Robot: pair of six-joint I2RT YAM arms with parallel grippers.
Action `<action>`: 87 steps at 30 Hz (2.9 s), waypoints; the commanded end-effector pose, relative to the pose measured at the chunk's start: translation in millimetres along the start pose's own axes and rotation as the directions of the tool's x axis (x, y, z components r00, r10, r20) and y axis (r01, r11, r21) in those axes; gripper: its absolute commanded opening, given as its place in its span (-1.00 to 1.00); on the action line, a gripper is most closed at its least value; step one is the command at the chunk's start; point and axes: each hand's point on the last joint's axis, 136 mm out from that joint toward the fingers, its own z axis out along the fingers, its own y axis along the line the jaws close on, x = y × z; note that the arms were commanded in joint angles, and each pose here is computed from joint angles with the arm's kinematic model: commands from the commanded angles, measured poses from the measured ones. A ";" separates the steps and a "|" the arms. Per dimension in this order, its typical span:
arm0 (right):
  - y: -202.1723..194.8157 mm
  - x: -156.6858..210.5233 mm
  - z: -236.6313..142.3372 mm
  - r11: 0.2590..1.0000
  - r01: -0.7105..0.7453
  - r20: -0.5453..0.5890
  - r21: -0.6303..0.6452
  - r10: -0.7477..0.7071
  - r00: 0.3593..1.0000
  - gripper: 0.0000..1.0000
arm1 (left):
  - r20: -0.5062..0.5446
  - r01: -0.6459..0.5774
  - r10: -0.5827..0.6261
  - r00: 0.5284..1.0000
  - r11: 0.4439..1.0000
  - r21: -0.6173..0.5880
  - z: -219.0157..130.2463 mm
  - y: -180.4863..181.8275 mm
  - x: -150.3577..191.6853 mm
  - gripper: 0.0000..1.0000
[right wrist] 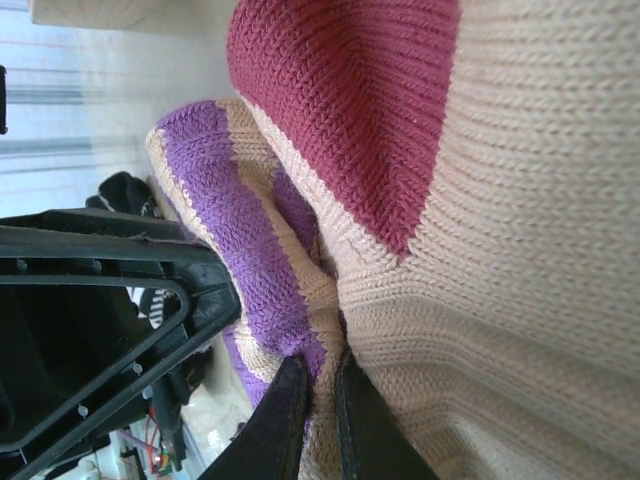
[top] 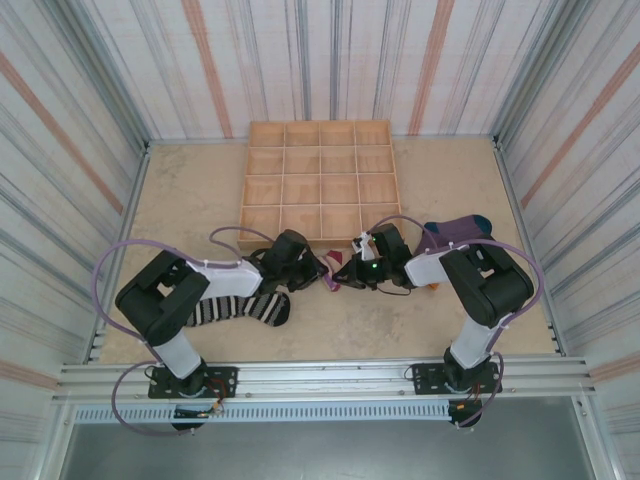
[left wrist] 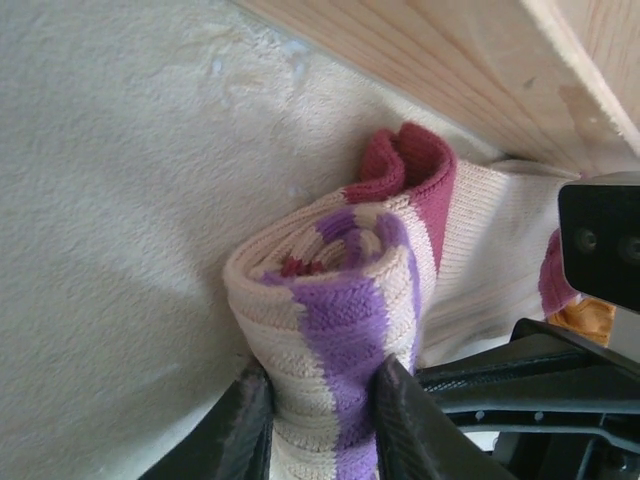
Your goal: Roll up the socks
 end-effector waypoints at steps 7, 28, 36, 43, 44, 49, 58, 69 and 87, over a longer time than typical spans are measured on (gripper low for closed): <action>-28.0 17.7 -24.6 0.967 0.049 -0.004 0.250 -0.050 0.999 -0.26 | -0.046 0.029 -0.037 0.998 0.984 -0.173 -3.4 30.9 4.8 -0.98; 77.8 60.1 -26.2 0.308 0.672 -0.015 0.674 -0.903 0.429 0.15 | -0.090 0.091 -0.115 0.989 0.967 -0.237 -40.7 53.8 46.9 -1.00; 71.6 70.7 11.1 0.118 0.686 -0.122 0.717 -0.949 0.292 0.12 | -0.094 0.102 -0.126 0.988 0.968 -0.230 -39.9 53.9 49.0 -1.00; 53.2 65.9 18.3 0.058 0.656 -0.171 0.753 -0.945 0.280 0.04 | -0.104 0.101 -0.128 0.986 0.969 -0.226 -40.5 54.8 51.5 -1.00; 48.8 67.4 20.8 0.048 0.661 -0.187 0.749 -0.942 0.280 0.02 | -0.106 0.099 -0.125 0.987 0.970 -0.222 -40.7 53.9 51.5 -1.00; 26.8 69.9 27.4 0.028 0.652 -0.230 0.758 -0.923 0.308 -0.21 | -0.112 0.089 -0.114 0.987 0.975 -0.206 -41.2 51.3 52.1 -1.00; 4.6 75.2 25.5 0.107 0.662 -0.209 0.742 -0.902 0.379 -1.00 | -0.104 0.101 -0.119 0.987 0.982 -0.162 -46.4 54.0 47.5 -0.46; -15.4 80.6 20.3 0.343 0.701 -0.143 0.625 -0.833 0.535 -1.00 | -0.034 0.104 -0.105 0.994 0.994 -0.025 -61.5 32.7 25.5 0.30; -18.6 62.6 -5.4 0.843 0.478 0.037 0.247 -0.501 0.865 -1.00 | 0.047 0.103 -0.105 0.993 0.994 0.040 -64.4 19.0 12.1 0.49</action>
